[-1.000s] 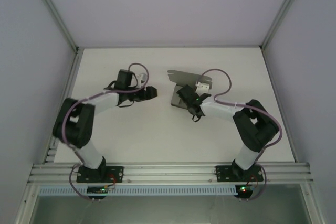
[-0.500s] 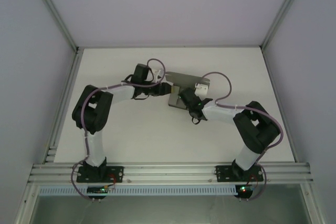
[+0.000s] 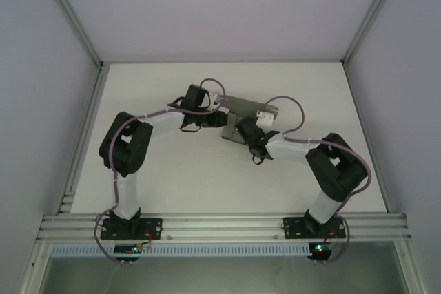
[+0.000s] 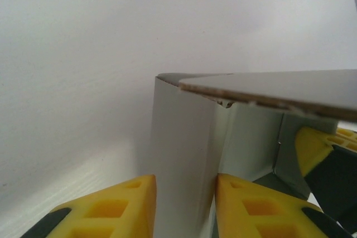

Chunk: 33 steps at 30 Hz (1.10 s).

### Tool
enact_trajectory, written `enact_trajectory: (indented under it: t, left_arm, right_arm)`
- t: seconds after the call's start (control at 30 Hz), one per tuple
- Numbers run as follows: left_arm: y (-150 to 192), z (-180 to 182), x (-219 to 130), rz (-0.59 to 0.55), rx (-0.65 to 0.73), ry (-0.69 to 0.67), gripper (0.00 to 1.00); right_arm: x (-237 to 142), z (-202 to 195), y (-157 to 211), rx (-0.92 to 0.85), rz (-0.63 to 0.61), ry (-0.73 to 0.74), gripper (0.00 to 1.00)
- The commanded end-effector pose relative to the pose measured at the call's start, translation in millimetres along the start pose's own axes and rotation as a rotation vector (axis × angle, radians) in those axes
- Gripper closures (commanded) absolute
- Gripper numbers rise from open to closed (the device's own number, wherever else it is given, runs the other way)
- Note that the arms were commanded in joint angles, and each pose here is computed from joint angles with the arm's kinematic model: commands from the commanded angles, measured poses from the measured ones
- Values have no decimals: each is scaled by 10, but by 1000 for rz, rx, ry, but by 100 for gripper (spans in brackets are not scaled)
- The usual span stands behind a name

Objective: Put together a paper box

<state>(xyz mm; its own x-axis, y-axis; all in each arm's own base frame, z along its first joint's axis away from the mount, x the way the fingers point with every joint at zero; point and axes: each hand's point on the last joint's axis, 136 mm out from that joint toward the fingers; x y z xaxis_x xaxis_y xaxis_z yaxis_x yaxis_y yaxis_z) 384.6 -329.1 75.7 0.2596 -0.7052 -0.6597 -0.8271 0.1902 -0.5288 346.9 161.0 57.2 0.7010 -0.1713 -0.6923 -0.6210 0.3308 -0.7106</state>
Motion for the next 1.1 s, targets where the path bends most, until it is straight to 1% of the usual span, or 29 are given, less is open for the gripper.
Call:
enact_trajectory:
  t: [0.0,0.13,0.2,0.27,0.3,0.37,0.47,0.53,0.6,0.67,0.73,0.8,0.87,0.9,1.0,1.07]
  left_arm:
    - [326,162,202,125,14,-113,70]
    - [442,188,308,183,65,-216,71]
    - [481,242,327,196,70,-257,73]
    - [521,294,343,208,77,-295,74]
    - [543,327,347,215,85,-326,74]
    - [596,366,358,232,123,-395,70]
    - [687,361,385,260,187,-455,69]
    - [699,310,402,264,192,-432,69]
    - [658,263,413,240,189,-408,73]
    - [606,234,416,222,189,-402,73]
    - [551,185,401,204,190,-389,69]
    - [482,125,354,179,186,-370,67]
    - [395,87,267,156,176,-362,59]
    - [341,68,206,137,172,-360,56]
    - [162,-34,34,59,158,-341,56]
    - [91,-115,-59,29,165,-327,55]
  right_arm:
    - [-62,89,-48,7,-21,-41,100]
    - [-60,79,-29,8,-16,-38,100]
    - [-59,79,-22,11,-15,-40,100]
    - [-59,85,-21,14,-16,-42,100]
    - [-58,84,-17,17,-14,-42,100]
    - [-61,80,-20,20,-12,-42,100]
    - [-47,70,-1,25,1,-37,100]
    - [-51,72,-13,33,9,-38,100]
    - [-56,61,-12,38,26,-29,100]
    - [-50,29,-15,52,62,-13,100]
    - [-42,17,-5,61,121,-5,100]
    - [-54,27,-30,59,161,-5,100]
    - [-68,9,-46,43,183,8,100]
    - [-82,0,-61,35,189,16,100]
    - [-98,-10,-38,8,235,31,100]
    - [-108,2,5,0,273,36,100]
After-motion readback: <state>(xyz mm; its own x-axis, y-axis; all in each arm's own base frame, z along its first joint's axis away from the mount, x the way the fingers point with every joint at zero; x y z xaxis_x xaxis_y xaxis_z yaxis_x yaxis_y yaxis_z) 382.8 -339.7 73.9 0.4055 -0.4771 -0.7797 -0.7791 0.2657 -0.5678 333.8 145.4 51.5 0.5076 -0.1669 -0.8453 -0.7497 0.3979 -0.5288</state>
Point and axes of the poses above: each hand's point on the last joint's axis, 136 mm out from that joint toward the fingers, its own x axis out along the fingers, its own z axis along the line the jaws close on, y = z × x, and after that the axes turned 8 degrees about x, right-handed
